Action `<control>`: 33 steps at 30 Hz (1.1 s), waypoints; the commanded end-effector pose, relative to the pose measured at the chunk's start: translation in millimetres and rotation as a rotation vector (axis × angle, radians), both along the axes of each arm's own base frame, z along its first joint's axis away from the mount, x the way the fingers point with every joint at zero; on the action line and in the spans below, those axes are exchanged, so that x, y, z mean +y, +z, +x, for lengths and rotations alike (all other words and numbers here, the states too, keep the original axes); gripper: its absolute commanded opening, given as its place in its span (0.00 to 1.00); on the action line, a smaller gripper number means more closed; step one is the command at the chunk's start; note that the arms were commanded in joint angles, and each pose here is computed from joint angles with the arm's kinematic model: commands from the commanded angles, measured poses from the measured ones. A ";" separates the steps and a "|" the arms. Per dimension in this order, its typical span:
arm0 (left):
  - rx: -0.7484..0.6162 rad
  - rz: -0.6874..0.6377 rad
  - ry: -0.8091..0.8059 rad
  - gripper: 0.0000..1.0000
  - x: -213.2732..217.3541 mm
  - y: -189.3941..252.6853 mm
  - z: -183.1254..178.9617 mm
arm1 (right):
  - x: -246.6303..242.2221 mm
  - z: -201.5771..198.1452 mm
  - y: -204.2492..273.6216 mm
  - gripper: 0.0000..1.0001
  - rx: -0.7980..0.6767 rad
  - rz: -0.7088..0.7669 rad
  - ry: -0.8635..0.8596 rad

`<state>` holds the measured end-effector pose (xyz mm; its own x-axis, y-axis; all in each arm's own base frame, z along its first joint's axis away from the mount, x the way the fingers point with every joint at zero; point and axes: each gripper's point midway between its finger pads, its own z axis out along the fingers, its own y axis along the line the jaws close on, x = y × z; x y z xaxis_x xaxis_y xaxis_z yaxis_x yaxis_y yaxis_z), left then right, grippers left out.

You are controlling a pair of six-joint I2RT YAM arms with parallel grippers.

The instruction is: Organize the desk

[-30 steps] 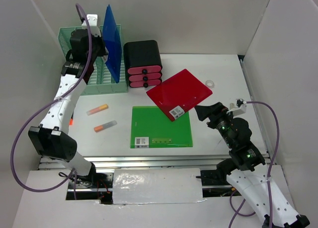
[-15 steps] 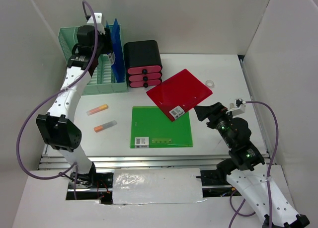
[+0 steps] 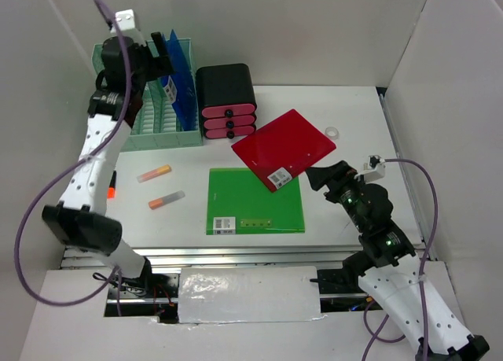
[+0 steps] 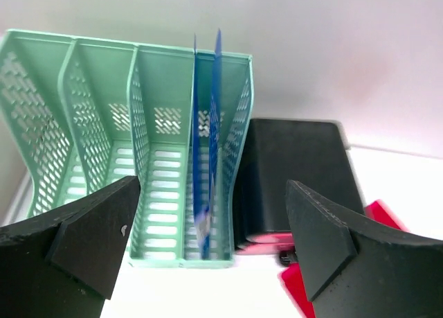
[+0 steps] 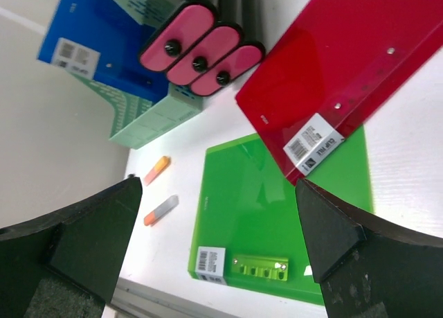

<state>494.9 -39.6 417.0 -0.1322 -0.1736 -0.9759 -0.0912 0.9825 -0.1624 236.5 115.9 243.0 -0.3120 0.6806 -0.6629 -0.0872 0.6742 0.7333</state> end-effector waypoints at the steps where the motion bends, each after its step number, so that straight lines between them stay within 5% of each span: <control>1: -0.124 -0.117 0.053 0.99 12.4 56.5 -67.3 | -2.4 13.8 -2.3 1.00 0.014 -0.032 -0.039; 11: 0.060 -0.358 -0.168 0.99 -30.4 -77.6 -172.6 | 27.4 14.1 -80.5 1.00 0.286 -0.058 0.092; 18: 0.272 -0.310 -0.239 1.00 -40.9 -151.3 -200.4 | 16.9 34.2 -134.6 1.00 0.399 -0.019 -0.026; 33: 0.348 -0.266 -0.326 0.99 -48.9 -194.2 -224.3 | 11.3 90.9 -188.1 0.94 0.544 0.064 -0.061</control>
<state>272.0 -82.9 215.1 -0.5483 -0.3348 -0.7663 0.0542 0.9002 -0.4321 303.7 125.9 40.1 -0.5873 0.7197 -0.3703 0.3912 0.6530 0.6485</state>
